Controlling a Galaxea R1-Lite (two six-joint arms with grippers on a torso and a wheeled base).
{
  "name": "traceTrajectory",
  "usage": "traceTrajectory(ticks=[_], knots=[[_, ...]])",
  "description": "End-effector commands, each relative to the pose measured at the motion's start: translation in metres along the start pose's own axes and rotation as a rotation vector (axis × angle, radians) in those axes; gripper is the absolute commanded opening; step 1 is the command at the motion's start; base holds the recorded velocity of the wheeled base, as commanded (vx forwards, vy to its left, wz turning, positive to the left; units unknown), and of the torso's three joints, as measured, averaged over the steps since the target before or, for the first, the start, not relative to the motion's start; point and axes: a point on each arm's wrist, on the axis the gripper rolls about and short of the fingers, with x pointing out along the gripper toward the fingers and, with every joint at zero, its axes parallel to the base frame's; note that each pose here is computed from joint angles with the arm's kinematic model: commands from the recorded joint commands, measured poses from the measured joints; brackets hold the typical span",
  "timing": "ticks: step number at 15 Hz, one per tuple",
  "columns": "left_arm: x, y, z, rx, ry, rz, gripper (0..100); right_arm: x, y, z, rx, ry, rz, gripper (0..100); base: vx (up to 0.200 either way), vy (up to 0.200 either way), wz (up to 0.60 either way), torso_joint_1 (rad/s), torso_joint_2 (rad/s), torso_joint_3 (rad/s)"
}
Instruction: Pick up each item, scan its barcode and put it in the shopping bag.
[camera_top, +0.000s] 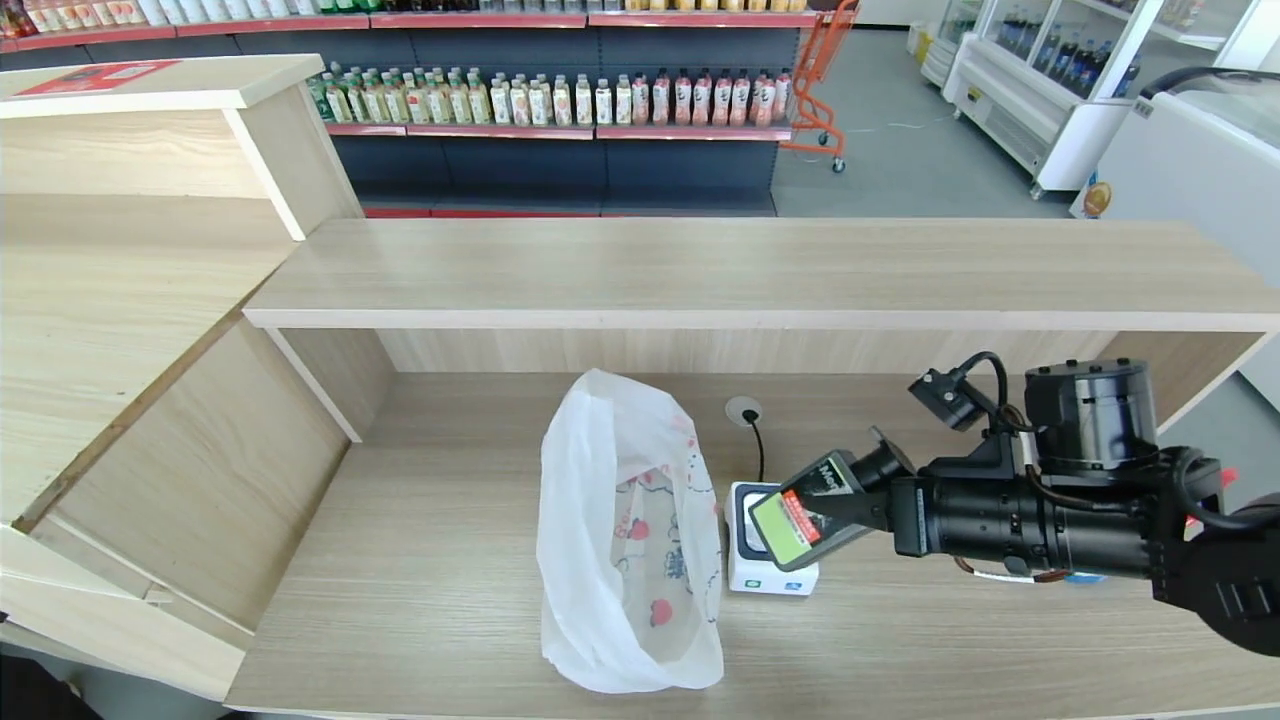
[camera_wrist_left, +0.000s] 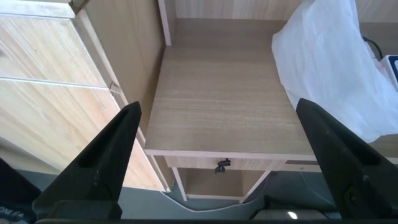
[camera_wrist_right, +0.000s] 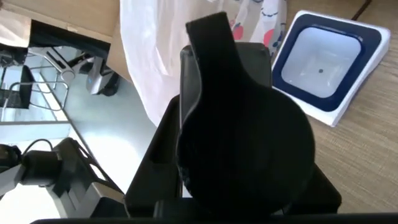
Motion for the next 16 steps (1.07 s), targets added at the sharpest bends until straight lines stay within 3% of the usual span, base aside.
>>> traceTrajectory(ticks=[1,4,7,11,16], knots=[[0.0,0.0,0.0,0.0,0.001,0.0,100,0.018,-0.007,-0.003,-0.035,0.037,0.0,0,0.0,0.0,0.0,0.0,0.0,0.0],[0.0,0.0,0.0,0.0,0.001,0.0,100,0.045,-0.02,-0.018,-0.154,0.095,-0.048,0,0.0,0.0,0.0,0.0,0.0,0.0],[0.0,0.0,0.0,0.0,0.0,0.0,100,0.075,-0.027,-0.029,-0.265,0.061,-0.009,0,0.0,0.0,0.0,0.0,0.0,0.0],[0.0,0.0,0.0,0.0,0.0,0.0,100,0.127,-0.006,-0.037,-0.435,0.04,0.103,0,0.0,0.0,0.0,0.0,0.0,0.0],[0.0,0.0,0.0,0.0,0.001,0.0,100,0.174,-0.015,-0.046,-0.687,0.032,0.112,0,0.0,0.0,0.0,0.0,0.0,0.0]])
